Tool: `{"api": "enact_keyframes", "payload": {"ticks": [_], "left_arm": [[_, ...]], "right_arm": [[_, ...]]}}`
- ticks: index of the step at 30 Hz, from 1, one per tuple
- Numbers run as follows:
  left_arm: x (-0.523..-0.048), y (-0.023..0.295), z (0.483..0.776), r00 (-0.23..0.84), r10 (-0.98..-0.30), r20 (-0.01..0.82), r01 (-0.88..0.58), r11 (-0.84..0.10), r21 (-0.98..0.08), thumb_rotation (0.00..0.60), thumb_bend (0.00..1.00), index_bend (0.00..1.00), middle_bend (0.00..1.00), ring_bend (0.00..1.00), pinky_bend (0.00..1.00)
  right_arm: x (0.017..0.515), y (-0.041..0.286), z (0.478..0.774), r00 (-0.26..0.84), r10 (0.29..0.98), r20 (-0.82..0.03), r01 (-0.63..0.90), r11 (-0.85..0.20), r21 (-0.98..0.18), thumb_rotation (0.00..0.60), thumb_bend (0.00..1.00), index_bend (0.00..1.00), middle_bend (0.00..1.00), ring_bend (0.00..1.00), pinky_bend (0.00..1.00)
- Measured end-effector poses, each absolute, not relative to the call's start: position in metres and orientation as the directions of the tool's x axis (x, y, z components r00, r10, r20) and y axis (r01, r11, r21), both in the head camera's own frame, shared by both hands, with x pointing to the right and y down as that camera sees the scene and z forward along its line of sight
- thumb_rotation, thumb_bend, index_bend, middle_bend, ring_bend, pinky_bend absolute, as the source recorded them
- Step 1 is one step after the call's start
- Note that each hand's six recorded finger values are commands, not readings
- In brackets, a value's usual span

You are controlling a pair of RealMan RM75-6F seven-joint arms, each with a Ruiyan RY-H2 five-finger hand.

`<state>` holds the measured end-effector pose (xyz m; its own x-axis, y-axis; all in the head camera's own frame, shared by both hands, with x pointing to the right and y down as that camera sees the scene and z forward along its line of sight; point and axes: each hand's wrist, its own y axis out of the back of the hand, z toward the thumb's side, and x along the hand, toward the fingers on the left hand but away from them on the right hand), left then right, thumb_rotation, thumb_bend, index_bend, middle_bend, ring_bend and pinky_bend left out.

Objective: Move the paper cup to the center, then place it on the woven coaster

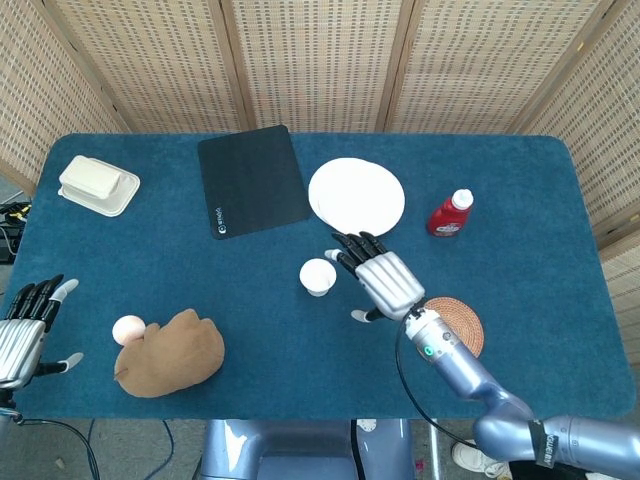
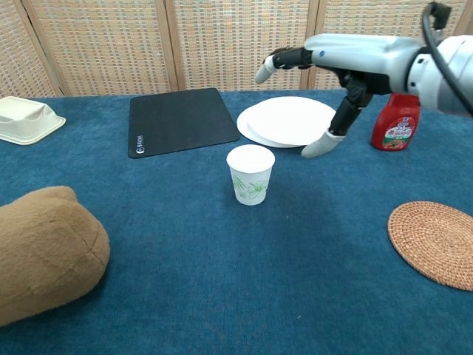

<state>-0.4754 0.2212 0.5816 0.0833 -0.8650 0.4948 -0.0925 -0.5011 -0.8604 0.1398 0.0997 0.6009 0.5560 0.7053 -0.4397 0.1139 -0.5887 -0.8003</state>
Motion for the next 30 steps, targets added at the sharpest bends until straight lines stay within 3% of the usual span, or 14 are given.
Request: {"api": "enact_keyframes", "payload": {"ticks": [10, 30], "left_arm": [[-0.479, 0.219, 0.584, 0.074, -0.860, 0.504, -0.104, -0.509, -0.854, 0.600, 0.10, 0.00, 0.00, 0.00, 0.00], [-0.479, 0.218, 0.597, 0.082, -0.833, 0.546, -0.107, -0.552, -0.827, 0.600, 0.10, 0.00, 0.00, 0.00, 0.00]], "right_arm": [[0.109, 0.088, 0.635, 0.552, 0.666, -0.502, 0.052, -0.628, -0.777, 0.600, 0.02, 0.12, 0.00, 0.00, 0.00], [0.105, 0.083, 0.696, 0.487, 0.619, -0.617, -0.013, -0.701, -0.713, 0.600, 0.02, 0.15, 0.00, 0.00, 0.00]]}}
